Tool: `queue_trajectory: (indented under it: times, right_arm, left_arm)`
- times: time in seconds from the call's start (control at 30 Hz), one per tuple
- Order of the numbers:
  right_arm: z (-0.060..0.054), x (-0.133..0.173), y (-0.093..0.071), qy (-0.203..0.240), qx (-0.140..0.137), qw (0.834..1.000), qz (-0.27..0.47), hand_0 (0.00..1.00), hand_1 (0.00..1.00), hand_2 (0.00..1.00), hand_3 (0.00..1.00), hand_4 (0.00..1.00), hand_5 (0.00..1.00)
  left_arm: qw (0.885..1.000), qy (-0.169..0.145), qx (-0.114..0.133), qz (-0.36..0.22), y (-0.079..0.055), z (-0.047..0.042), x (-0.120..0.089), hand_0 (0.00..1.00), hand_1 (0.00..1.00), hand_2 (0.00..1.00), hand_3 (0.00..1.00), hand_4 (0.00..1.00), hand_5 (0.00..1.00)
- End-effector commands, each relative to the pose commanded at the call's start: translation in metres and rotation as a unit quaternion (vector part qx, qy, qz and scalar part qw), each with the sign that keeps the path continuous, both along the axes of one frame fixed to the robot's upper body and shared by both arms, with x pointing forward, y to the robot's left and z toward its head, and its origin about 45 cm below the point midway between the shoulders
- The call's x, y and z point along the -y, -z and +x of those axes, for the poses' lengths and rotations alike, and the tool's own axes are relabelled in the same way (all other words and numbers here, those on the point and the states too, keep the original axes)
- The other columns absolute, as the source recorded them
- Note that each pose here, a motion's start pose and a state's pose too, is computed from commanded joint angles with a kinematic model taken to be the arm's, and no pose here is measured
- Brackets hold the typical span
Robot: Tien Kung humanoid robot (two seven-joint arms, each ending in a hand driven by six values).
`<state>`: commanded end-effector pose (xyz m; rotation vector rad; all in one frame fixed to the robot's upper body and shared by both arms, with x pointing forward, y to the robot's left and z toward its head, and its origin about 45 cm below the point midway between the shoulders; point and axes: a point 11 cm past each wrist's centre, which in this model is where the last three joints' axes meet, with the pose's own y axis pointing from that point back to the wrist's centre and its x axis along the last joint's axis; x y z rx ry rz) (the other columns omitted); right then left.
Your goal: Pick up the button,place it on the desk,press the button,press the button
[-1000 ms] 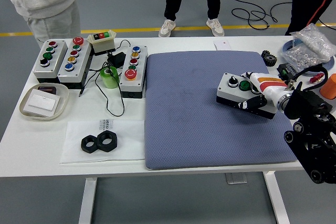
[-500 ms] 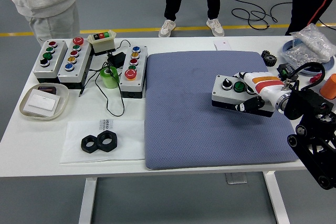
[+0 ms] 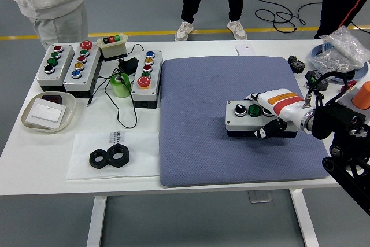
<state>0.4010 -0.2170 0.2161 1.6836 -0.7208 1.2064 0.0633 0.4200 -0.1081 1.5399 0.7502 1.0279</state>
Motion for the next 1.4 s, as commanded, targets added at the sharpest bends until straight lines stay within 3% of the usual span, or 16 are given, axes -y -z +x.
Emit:
queue_trajectory:
  times: [0.33,0.7,1.4]
  right_arm:
    - [-0.007,-0.013,0.0,-0.028,-0.009,1.0,0.003,0.344,0.368,0.375,0.502,0.526,0.002]
    - [-0.012,-0.041,-0.013,-0.066,0.003,0.998,0.012,0.348,0.37,0.374,0.503,0.529,0.002]
    - [-0.022,-0.051,0.003,-0.072,-0.014,0.997,0.026,0.352,0.373,0.372,0.503,0.534,0.002]
  left_arm:
    - [1.0,-0.001,0.001,0.0,0.0,0.0013,0.0,0.739,0.897,0.971,0.772,0.575,0.998]
    - [1.0,-0.001,0.002,0.002,-0.001,0.0035,-0.002,0.741,0.897,0.971,0.772,0.576,0.998]
    - [1.0,-0.001,0.003,0.0,-0.001,0.0042,0.0,0.741,0.897,0.971,0.773,0.575,0.998]
